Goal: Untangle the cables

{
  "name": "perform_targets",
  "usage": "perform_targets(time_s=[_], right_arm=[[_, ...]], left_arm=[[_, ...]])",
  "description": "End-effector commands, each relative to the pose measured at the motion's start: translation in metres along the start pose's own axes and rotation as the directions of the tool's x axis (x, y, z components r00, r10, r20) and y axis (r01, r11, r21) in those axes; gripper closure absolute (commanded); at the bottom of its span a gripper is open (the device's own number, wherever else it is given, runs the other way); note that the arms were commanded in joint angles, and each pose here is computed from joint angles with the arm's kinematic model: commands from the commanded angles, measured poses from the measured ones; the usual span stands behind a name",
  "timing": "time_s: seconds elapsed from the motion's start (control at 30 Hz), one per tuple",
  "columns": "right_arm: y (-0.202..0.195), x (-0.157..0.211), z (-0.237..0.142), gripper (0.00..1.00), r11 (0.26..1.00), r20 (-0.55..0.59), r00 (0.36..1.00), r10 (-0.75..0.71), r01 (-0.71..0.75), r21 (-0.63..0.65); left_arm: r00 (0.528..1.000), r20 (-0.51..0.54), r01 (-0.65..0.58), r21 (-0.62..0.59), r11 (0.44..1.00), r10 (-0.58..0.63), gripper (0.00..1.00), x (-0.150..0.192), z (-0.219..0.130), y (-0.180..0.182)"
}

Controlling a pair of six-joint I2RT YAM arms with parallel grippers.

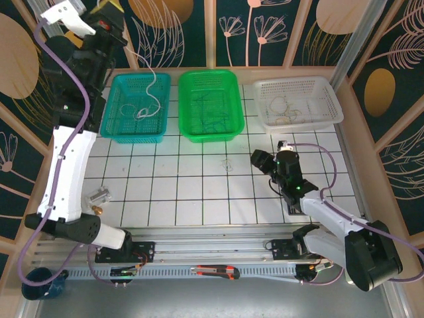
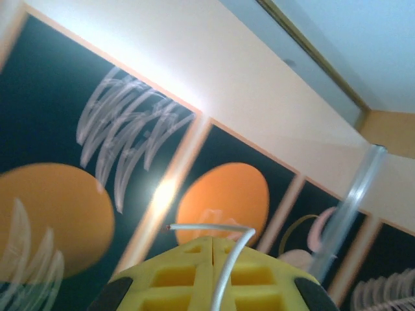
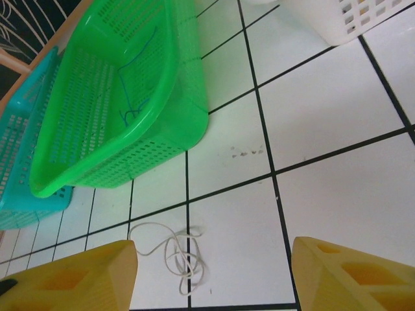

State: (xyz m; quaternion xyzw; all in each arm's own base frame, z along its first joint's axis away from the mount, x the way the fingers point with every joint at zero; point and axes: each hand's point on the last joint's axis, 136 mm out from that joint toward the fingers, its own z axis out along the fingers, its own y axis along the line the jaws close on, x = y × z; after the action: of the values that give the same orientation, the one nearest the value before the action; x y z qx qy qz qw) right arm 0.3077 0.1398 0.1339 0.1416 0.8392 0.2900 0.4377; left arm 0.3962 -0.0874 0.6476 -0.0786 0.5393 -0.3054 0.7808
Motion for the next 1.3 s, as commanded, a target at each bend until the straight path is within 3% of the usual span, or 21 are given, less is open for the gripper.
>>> perform_targets(time_s=[0.0,0.57,0.97,1.03,1.13,1.17,1.2,1.27], right_arm=[[0.015,-0.008,-0.004,0.36,0.999,-0.004,1.0,-0.019,0.019,-0.046],[0.022,-0.003,-0.004,0.35,0.995,-0.043,0.997,-0.067,0.064,-0.073],[0.027,-0.001,-0.009,0.35,0.991,-0.05,0.995,-0.087,0.081,-0.106],[0.027,-0.001,-0.01,0.35,0.991,-0.052,0.995,-0.086,0.08,-0.11],[0.028,-0.001,-0.012,0.35,0.99,-0.051,0.995,-0.089,0.083,-0.114],[0.028,-0.001,-0.012,0.35,0.99,-0.05,0.995,-0.09,0.084,-0.113],[0.028,-0.002,-0.013,0.35,0.99,-0.05,0.995,-0.091,0.085,-0.112],[0.028,-0.002,-0.014,0.35,0.99,-0.049,0.994,-0.093,0.087,-0.113]], left_arm=[[0.995,0.014,-0.095,-0.103,0.99,0.097,1.0,-0.008,0.012,0.03],[0.983,-0.046,-0.182,-0.267,0.946,0.176,1.0,0.012,0.084,0.117],[0.956,-0.247,-0.257,-0.432,0.864,0.161,1.0,0.086,0.096,0.204],[0.949,-0.274,-0.268,-0.447,0.854,0.155,0.94,0.1,0.097,0.215],[0.932,-0.336,-0.292,-0.477,0.829,0.135,0.75,0.121,0.093,0.232],[0.925,-0.355,-0.301,-0.48,0.824,0.131,0.66,0.128,0.092,0.237],[0.922,-0.365,-0.305,-0.491,0.816,0.125,0.5,0.132,0.09,0.241],[0.919,-0.377,-0.31,-0.508,0.803,0.116,0.32,0.136,0.088,0.246]])
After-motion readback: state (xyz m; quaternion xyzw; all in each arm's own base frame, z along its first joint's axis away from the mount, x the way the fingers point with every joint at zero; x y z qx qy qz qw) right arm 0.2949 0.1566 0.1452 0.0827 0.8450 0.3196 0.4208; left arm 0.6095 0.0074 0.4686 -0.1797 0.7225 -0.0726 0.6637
